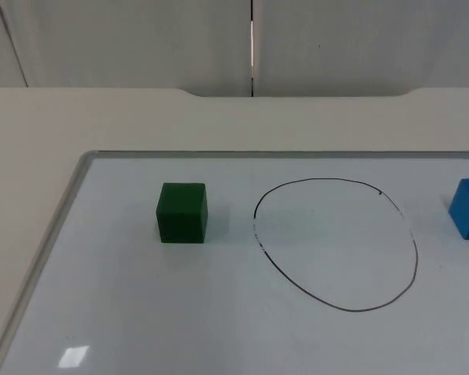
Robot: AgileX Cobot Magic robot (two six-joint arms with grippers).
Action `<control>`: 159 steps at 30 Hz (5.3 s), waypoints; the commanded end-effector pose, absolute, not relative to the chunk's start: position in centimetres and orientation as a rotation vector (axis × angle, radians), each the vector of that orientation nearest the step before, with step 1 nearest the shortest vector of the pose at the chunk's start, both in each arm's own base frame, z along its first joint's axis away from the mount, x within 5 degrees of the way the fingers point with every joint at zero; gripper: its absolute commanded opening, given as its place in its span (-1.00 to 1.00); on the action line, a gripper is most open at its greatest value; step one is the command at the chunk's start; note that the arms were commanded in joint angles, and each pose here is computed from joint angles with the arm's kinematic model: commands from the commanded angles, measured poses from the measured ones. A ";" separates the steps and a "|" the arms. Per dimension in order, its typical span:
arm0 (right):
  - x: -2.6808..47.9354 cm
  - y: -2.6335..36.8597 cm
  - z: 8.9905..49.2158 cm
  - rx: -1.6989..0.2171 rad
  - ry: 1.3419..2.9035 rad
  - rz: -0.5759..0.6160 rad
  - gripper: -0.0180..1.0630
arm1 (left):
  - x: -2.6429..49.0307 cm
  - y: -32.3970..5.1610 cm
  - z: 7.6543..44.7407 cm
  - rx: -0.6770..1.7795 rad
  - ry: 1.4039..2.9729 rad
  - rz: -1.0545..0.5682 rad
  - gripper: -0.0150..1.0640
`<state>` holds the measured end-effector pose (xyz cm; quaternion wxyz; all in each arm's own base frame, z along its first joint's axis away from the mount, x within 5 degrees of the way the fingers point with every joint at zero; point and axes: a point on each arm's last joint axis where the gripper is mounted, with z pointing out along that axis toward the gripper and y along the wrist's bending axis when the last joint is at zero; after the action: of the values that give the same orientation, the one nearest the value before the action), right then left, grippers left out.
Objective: Push the two cubes into the marked area.
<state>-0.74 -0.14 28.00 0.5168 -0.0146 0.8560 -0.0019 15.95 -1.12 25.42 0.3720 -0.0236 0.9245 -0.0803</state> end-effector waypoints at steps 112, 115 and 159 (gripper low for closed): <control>-0.7 -0.2 28.0 -0.029 2.047 -0.018 0.98 | 35.2 -7.2 11.5 0.105 2.602 -0.317 -0.98; -0.7 -0.2 28.0 -0.029 2.047 -0.018 0.98 | 35.4 -7.6 11.0 0.132 2.621 -0.333 -0.98; -0.7 -0.2 28.0 -0.031 2.047 -0.019 0.98 | 34.1 -13.6 8.8 0.277 2.632 -0.340 -0.98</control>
<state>-0.73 -0.16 28.02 0.5176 -0.0114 0.8556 -0.0012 34.00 -13.37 8.68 0.2296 0.1067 0.9596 -0.1226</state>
